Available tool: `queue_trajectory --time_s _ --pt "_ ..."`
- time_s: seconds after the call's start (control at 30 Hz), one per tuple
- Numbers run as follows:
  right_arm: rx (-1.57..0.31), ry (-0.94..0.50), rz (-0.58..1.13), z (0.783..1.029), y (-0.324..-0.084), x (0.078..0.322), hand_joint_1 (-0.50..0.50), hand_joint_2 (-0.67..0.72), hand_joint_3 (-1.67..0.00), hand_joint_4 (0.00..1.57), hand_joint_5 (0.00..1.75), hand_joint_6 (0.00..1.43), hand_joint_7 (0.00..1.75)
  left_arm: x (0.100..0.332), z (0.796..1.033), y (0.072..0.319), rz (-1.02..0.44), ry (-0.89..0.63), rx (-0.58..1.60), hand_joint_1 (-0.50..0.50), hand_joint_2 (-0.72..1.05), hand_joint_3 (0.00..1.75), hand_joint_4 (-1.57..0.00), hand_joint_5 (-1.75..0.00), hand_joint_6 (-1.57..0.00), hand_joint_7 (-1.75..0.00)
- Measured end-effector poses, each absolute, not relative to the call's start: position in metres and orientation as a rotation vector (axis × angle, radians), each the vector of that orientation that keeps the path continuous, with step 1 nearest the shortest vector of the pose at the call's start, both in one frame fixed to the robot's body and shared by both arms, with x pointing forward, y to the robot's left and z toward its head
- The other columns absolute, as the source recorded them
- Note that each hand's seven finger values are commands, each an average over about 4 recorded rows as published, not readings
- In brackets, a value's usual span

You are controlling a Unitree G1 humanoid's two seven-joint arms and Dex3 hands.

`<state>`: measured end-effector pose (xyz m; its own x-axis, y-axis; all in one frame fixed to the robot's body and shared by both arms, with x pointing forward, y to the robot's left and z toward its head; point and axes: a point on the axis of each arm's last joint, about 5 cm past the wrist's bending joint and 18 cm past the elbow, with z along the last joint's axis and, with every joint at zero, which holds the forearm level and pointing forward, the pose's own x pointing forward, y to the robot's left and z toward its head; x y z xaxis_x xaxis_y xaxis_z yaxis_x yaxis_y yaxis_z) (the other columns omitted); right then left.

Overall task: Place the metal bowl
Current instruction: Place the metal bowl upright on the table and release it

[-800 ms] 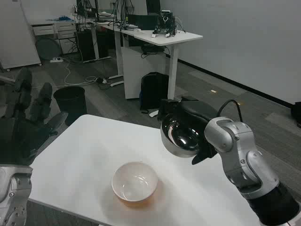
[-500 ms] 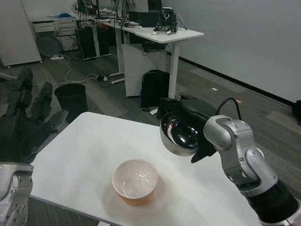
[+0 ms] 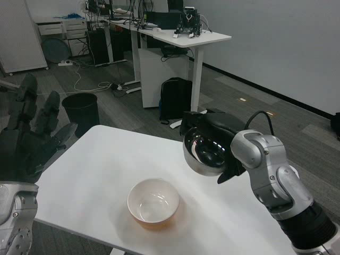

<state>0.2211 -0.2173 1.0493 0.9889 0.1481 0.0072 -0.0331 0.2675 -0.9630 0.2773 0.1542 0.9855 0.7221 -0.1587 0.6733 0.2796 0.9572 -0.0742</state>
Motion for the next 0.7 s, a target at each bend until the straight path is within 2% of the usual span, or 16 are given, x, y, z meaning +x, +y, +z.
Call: queue_trajectory --time_s 0.1,0.23,0.37,0.5,0.57,0.7 --pt "-1.299 -0.051 0.12 1.043 -0.222 0.224 -0.33 -0.54 -1.51 1.33 1.55 1.26 1.27 0.277 0.985 0.154 -0.243 -0.725 -0.176 -0.5 1.05 0.0 0.0 0.0 0.0 0.0" --pt "-1.325 -0.009 0.109 1.035 -0.224 0.223 -0.33 -0.48 -1.55 1.27 1.65 1.21 1.36 0.277 0.985 0.154 -0.242 -0.725 -0.176 -0.5 1.05 0.0 0.0 0.0 0.0 0.0" --pt "-1.349 0.054 0.12 1.013 -0.226 0.221 -0.33 -0.48 -1.59 1.18 1.65 1.15 1.4 0.277 0.985 0.155 -0.24 -0.723 -0.179 -0.5 1.05 0.0 0.0 0.0 0.0 0.0" --pt "-1.355 0.097 0.151 0.995 -0.225 0.219 -0.31 -0.41 -1.59 0.76 1.6 0.98 1.5 0.277 0.985 0.155 -0.239 -0.722 -0.182 -0.5 1.05 0.0 0.0 0.0 0.0 0.0" --pt "-1.36 0.117 0.161 0.986 -0.225 0.218 -0.29 -0.37 -1.59 0.6 1.53 0.96 1.54 0.277 0.985 0.155 -0.238 -0.721 -0.186 -0.5 1.05 0.0 0.0 0.0 0.0 0.0" --pt "-1.358 0.161 0.194 0.972 -0.224 0.216 -0.29 -0.29 -1.59 0.41 1.33 0.83 1.54 0.277 0.985 0.155 -0.238 -0.721 -0.189 -0.5 1.05 0.0 0.0 0.0 0.0 0.0"
